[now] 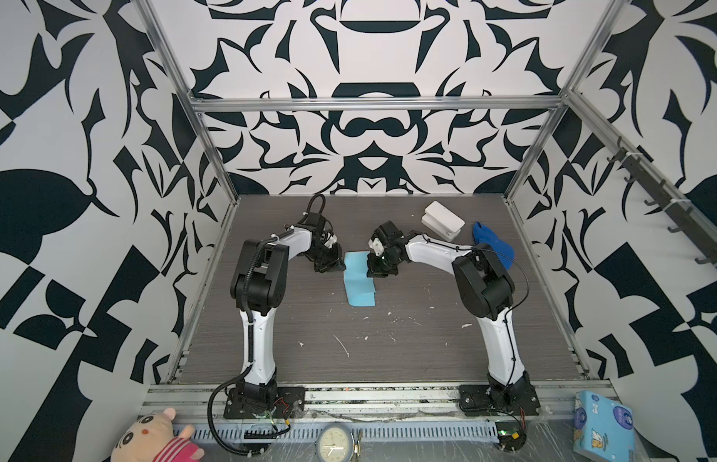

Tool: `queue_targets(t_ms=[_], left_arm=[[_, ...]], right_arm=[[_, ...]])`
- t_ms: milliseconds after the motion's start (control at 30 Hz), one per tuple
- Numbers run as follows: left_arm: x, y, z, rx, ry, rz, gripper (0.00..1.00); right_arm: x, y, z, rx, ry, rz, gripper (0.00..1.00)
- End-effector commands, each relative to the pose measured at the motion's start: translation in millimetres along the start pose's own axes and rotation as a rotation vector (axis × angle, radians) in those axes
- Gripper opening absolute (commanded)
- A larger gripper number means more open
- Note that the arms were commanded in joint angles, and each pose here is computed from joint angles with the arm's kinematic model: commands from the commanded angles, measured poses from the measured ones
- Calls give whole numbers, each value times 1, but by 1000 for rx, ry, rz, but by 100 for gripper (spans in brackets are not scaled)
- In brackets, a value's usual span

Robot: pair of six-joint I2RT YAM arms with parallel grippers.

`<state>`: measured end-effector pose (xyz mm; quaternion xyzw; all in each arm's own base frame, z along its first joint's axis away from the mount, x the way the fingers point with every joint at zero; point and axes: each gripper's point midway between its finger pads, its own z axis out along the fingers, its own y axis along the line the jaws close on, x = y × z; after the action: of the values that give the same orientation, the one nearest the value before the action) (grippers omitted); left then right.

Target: Fold a paper plane with a square sheet of paper (pick it up from the middle)

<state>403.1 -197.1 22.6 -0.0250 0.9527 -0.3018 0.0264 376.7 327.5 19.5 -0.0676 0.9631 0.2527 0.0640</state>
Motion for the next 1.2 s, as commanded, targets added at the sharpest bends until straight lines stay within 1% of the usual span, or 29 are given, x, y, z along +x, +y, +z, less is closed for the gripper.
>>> queue_targets(t_ms=[0, 67, 133, 200, 267, 333, 433, 633, 867, 1167], left_arm=[[-5, 38, -6, -91, -1, -42, 11], [-15, 25, -16, -51, -45, -15, 11], [-23, 0, -24, 30, -92, 26, 11], [-25, -20, -27, 81, -129, 62, 11], [-21, -36, -24, 125, -134, 95, 11], [-17, -43, -16, 131, -126, 118, 11], [-14, -39, -5, 122, -103, 109, 10], [-21, -34, 3, 99, -91, 100, 10], [-27, -15, 16, 23, -56, 75, 9], [-34, 20, -4, -84, -80, 57, 9]], right_arm=[[43, -66, 24, 231, 127, 68, 0], [43, -67, 24, 231, 127, 68, 0], [42, -65, 23, 227, 123, 67, 0], [40, -63, 23, 221, 118, 66, 0], [40, -63, 23, 221, 118, 66, 0], [40, -64, 23, 222, 118, 67, 0], [41, -64, 24, 219, 118, 69, 0], [41, -64, 25, 218, 119, 68, 0], [40, -64, 24, 218, 118, 66, 0], [38, -62, 22, 216, 108, 55, 0]])
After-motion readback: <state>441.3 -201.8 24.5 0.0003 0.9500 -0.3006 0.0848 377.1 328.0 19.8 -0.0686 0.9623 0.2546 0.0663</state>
